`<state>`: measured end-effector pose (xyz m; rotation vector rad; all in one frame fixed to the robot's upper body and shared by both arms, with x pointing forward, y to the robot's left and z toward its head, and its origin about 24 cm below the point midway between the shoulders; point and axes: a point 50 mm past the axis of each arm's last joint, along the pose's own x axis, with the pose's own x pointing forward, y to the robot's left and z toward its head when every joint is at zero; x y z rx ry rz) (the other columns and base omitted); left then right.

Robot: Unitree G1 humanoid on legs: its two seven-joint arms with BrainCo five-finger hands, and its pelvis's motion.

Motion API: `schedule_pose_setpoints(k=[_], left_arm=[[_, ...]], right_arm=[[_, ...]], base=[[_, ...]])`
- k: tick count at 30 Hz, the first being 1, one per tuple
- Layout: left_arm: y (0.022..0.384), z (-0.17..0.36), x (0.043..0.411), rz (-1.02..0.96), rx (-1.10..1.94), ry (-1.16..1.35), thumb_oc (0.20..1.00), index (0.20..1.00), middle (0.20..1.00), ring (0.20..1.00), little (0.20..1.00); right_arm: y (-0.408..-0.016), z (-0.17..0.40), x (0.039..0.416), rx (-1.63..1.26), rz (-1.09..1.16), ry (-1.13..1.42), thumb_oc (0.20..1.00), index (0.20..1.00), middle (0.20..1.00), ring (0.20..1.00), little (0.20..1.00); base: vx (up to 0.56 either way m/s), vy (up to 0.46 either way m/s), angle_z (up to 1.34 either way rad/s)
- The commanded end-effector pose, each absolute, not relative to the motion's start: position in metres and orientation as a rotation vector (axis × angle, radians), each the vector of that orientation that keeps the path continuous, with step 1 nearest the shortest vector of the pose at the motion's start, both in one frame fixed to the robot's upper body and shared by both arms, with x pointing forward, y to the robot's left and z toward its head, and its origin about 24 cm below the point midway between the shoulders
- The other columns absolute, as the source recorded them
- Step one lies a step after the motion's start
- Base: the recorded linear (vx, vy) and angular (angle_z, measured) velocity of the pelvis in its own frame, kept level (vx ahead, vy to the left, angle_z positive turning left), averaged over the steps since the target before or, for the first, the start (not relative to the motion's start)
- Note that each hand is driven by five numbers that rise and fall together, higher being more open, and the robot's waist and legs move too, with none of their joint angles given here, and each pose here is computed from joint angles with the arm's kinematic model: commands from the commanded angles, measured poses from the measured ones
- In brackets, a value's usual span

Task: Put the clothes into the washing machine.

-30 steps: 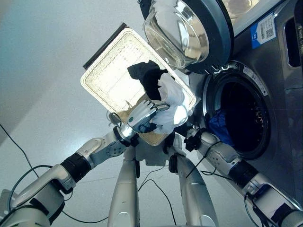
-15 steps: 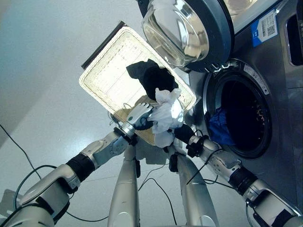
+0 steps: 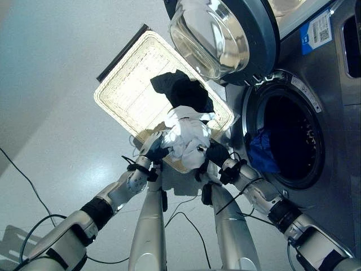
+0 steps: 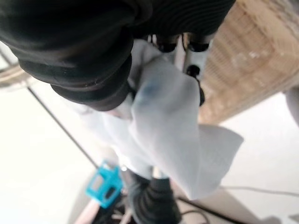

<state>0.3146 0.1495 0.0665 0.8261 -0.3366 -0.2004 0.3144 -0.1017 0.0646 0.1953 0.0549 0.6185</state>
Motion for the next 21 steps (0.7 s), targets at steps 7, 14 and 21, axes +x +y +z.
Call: schedule_pose_setpoints(k=[7,14,21], left_arm=[[0.152,0.057,0.314,-0.007,0.674,-0.235,1.0,1.0,1.0,1.0,1.0],[0.185,0.047,0.313,0.333,0.442,-0.142,1.0,1.0,1.0,1.0,1.0],[0.226,0.04,0.303,0.59,0.256,-0.089,1.0,1.0,1.0,1.0,1.0]], right_arm=[[-0.111,0.077,0.32,0.546,0.511,0.0,0.2,0.2,0.2,0.2,0.2],[-0.149,0.055,0.328,1.005,0.218,0.023,0.2,0.2,0.2,0.2,0.2],[-0.232,0.05,0.326,1.591,-0.268,-0.301,0.2,0.2,0.2,0.2,0.2]], base=[[0.0,0.0,0.0],[0.01,-0.005,-0.04],[0.01,-0.03,-0.03]])
